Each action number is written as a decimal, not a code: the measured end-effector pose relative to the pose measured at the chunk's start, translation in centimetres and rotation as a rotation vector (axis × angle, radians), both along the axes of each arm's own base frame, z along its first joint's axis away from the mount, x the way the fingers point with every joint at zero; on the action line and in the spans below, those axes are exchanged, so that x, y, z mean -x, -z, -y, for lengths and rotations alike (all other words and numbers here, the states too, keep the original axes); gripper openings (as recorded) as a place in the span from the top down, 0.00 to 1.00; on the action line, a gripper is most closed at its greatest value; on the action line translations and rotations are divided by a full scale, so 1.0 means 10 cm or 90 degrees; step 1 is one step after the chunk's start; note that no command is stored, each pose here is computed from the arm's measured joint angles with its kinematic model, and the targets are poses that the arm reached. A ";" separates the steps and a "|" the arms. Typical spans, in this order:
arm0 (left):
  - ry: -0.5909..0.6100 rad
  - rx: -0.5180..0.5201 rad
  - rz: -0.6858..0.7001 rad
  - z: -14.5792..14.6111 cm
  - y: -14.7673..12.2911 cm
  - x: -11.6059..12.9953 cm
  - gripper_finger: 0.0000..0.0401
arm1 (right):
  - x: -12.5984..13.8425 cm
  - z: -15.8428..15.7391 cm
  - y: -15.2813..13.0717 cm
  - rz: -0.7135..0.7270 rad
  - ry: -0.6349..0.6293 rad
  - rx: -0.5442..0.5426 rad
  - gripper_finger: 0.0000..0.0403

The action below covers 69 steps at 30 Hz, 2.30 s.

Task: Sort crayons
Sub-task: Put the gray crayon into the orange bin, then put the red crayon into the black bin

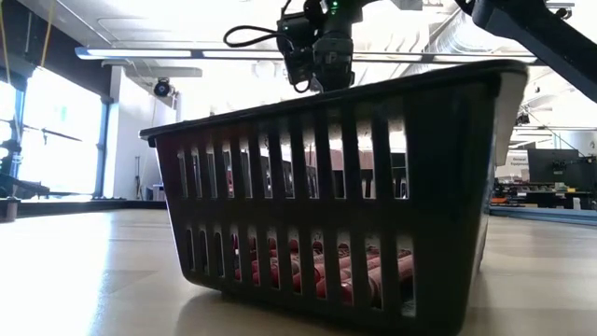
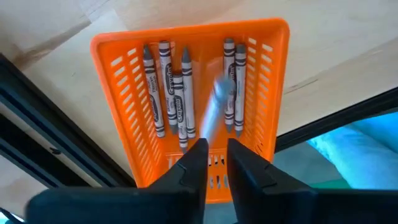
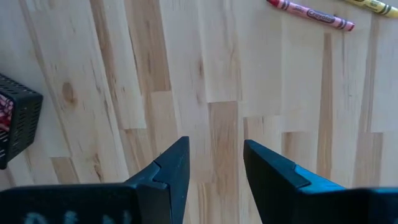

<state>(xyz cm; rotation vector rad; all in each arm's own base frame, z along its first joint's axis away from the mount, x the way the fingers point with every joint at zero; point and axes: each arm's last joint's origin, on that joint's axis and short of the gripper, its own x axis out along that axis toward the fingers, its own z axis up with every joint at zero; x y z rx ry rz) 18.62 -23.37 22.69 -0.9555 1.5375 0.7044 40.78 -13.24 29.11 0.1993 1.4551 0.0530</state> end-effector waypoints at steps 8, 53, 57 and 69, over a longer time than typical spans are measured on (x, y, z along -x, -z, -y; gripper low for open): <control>0.004 -0.001 0.006 -0.08 -0.03 -0.08 0.77 | 0.01 0.03 0.00 0.000 0.005 0.000 0.66; 0.093 -0.646 0.164 -2.66 -1.46 0.28 0.78 | -0.33 0.55 1.30 0.218 0.738 -0.026 0.66; 0.118 -0.659 0.155 -2.70 -1.51 0.38 0.78 | -0.32 0.48 1.32 0.187 0.760 -0.029 0.66; 0.108 -0.690 0.174 -2.75 -1.65 0.74 0.78 | -0.28 0.42 1.34 0.146 0.787 -0.010 0.66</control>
